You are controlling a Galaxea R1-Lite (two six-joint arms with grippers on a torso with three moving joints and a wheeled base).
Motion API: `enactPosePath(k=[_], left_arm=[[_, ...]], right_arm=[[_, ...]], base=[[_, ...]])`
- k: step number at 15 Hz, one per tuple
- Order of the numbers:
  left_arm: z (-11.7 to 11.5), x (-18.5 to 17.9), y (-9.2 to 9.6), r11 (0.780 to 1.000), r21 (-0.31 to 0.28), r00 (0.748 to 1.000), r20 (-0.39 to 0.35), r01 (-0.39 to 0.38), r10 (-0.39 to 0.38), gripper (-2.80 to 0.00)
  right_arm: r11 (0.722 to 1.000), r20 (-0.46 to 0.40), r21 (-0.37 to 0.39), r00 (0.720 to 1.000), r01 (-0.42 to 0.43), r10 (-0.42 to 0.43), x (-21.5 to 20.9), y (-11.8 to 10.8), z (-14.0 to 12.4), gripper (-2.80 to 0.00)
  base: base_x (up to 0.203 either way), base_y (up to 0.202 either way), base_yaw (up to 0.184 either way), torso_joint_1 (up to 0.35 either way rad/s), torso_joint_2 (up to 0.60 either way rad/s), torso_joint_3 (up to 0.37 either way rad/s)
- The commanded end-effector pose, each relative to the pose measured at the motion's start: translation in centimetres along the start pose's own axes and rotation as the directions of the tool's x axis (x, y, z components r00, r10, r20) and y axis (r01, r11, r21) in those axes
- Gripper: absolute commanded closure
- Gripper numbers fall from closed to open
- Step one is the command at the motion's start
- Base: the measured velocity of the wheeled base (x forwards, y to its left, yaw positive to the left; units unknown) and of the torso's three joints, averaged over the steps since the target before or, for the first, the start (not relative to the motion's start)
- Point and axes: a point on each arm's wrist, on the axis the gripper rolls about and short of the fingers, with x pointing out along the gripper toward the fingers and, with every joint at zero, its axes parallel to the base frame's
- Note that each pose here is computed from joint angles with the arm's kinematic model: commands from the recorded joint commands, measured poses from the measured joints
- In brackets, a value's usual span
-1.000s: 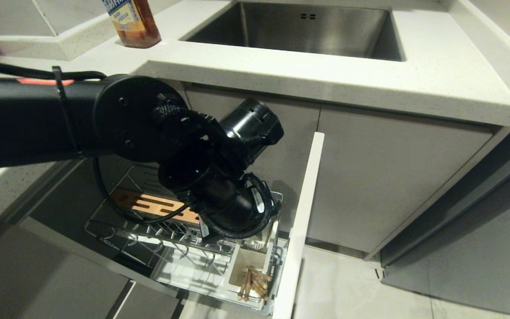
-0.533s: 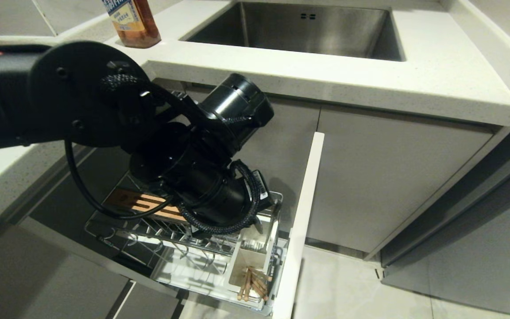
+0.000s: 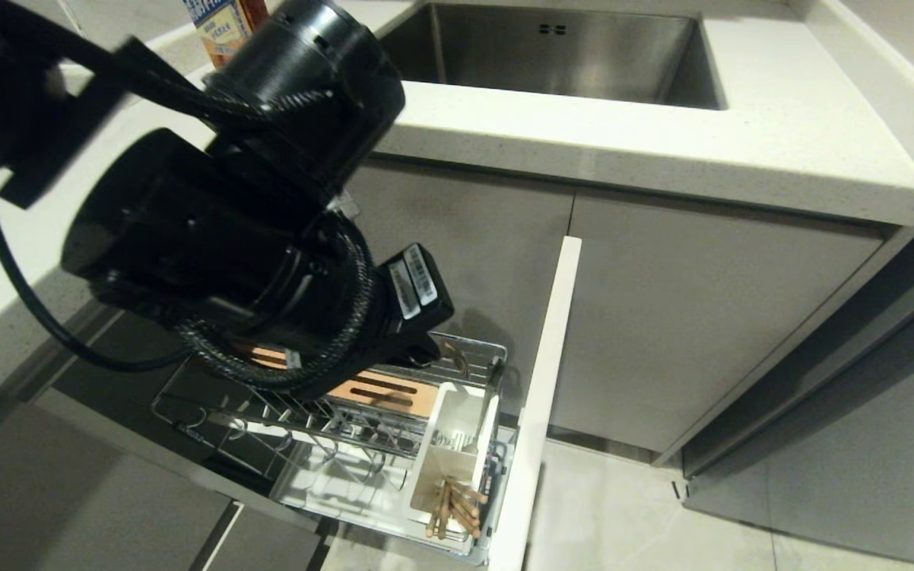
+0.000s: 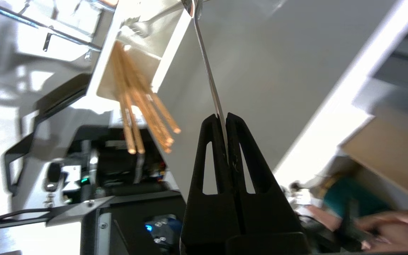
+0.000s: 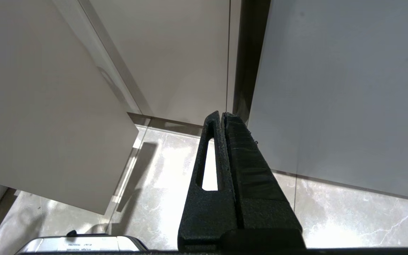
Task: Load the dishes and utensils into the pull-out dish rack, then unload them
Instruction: Take the spoon out of the cupboard
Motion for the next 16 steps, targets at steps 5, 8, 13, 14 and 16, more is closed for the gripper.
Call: enactPosePath(k=[5, 8, 13, 14, 16], left_arm=[[0.7, -8.7, 1.9, 0.986, -0.025, 0.969, 0.191, 0.166, -0.158, 0.00], [1.1, -12.7, 3.4, 0.978, 0.008, 0.926, 0.320, 0.210, -0.202, 0.00], [1.8, -16.3, 4.4, 0.972, 0.059, 0.865, 0.446, 0.229, -0.231, 0.00], [1.9, -16.5, 4.4, 0.972, 0.071, 0.859, 0.458, 0.223, -0.231, 0.00], [2.0, -16.8, 4.7, 0.977, 0.083, 0.847, 0.488, 0.196, -0.211, 0.00]], right_arm=[[1.000, 0.000, 0.001, 1.000, 0.000, 0.000, 0.0, 0.0, 0.0, 0.00], [1.000, 0.000, 0.001, 1.000, 0.000, 0.000, 0.0, 0.0, 0.0, 0.00], [1.000, 0.000, 0.001, 1.000, 0.000, 0.000, 0.0, 0.0, 0.0, 0.00], [1.000, 0.000, 0.001, 1.000, 0.000, 0.000, 0.0, 0.0, 0.0, 0.00], [1.000, 0.000, 0.001, 1.000, 0.000, 0.000, 0.0, 0.0, 0.0, 0.00]], base=[[0.000, 0.000, 0.000, 0.000, 0.00, 0.000], [0.000, 0.000, 0.000, 0.000, 0.00, 0.000], [0.000, 0.000, 0.000, 0.000, 0.00, 0.000], [0.000, 0.000, 0.000, 0.000, 0.00, 0.000], [0.000, 0.000, 0.000, 0.000, 0.00, 0.000]])
